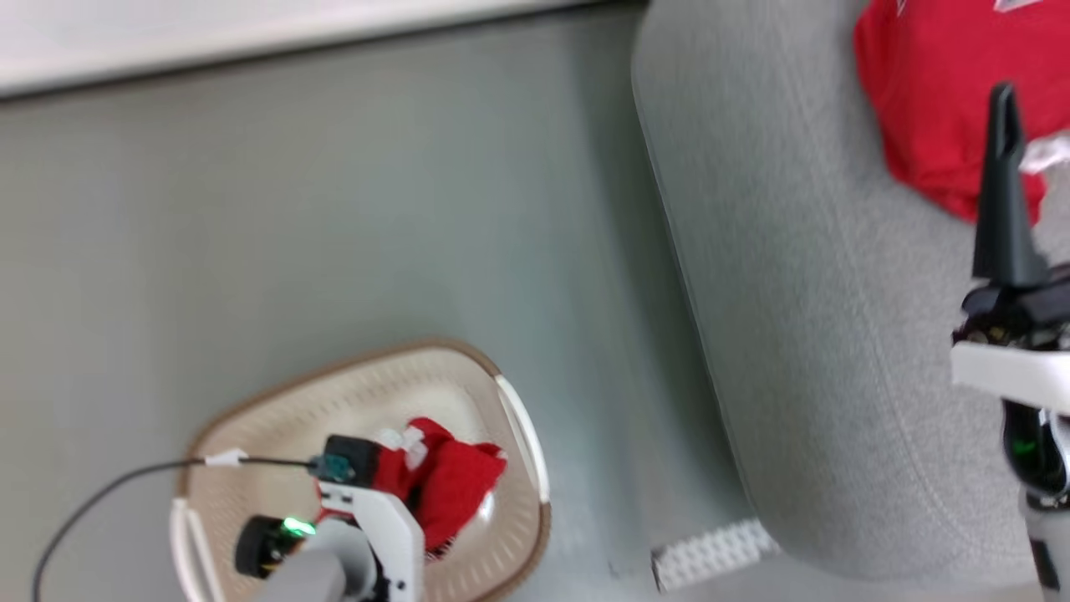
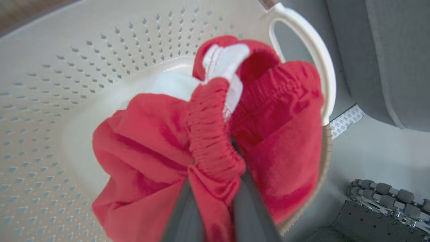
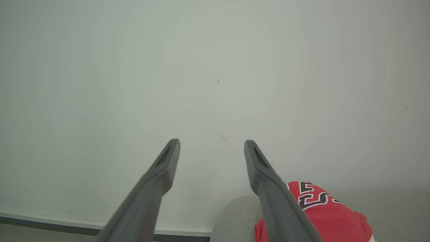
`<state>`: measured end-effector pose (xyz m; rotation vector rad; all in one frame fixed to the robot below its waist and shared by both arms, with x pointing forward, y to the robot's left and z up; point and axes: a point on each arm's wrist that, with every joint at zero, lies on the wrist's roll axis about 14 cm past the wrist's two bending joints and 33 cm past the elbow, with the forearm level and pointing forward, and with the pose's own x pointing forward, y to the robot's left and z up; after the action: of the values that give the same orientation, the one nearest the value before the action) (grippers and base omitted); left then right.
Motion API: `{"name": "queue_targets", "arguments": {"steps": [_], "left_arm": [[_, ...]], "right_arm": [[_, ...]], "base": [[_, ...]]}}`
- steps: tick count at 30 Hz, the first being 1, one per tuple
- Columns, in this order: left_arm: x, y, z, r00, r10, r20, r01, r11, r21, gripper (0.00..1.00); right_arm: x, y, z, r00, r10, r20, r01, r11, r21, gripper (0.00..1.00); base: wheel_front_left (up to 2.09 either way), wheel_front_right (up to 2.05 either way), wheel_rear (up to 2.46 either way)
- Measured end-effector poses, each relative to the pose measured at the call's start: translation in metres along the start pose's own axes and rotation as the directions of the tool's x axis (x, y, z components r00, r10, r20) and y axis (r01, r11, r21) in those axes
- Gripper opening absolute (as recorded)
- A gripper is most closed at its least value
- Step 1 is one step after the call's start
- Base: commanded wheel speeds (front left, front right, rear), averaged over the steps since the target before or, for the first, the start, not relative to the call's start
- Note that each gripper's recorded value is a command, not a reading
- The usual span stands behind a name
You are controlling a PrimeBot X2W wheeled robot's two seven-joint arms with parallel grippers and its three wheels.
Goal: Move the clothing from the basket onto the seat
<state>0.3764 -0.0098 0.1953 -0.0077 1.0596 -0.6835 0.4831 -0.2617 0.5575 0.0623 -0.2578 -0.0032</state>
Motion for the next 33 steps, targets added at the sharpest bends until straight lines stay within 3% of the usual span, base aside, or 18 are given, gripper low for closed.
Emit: {"name": "queue_targets", "arguments": {"steps": [7, 16, 24, 33], "left_arm": [[-0.051, -0.023, 0.051, 0.973, -0.001, 0.233, -0.009, 0.999, 0.042, 0.0], [-0.121, -0.038, 0.108, 0.872, 0.004, 0.49, -0.046, 0.996, 0.073, 0.0], [-0.191, -0.046, 0.163, 0.717, -0.017, 0.696, -0.096, 0.988, 0.123, 0.0], [-0.277, -0.074, 0.218, 0.505, -0.079, 0.859, -0.161, 0.97, 0.184, 0.0]], "right_arm": [[-0.025, 0.015, 0.035, 0.999, 0.033, 0.044, -0.034, 0.999, 0.034, 1.0], [-0.052, 0.039, 0.06, 0.993, 0.079, 0.084, -0.087, 0.991, 0.099, 1.0], [-0.071, 0.066, 0.065, 0.986, 0.142, 0.087, -0.154, 0.977, 0.149, 1.0], [-0.093, 0.093, 0.059, 0.979, 0.192, 0.067, -0.202, 0.958, 0.203, 1.0]], "base": [[0.0, 0.0, 0.0], [0.0, 0.0, 0.0], [0.0, 0.0, 0.0], [0.0, 0.0, 0.0]]}}
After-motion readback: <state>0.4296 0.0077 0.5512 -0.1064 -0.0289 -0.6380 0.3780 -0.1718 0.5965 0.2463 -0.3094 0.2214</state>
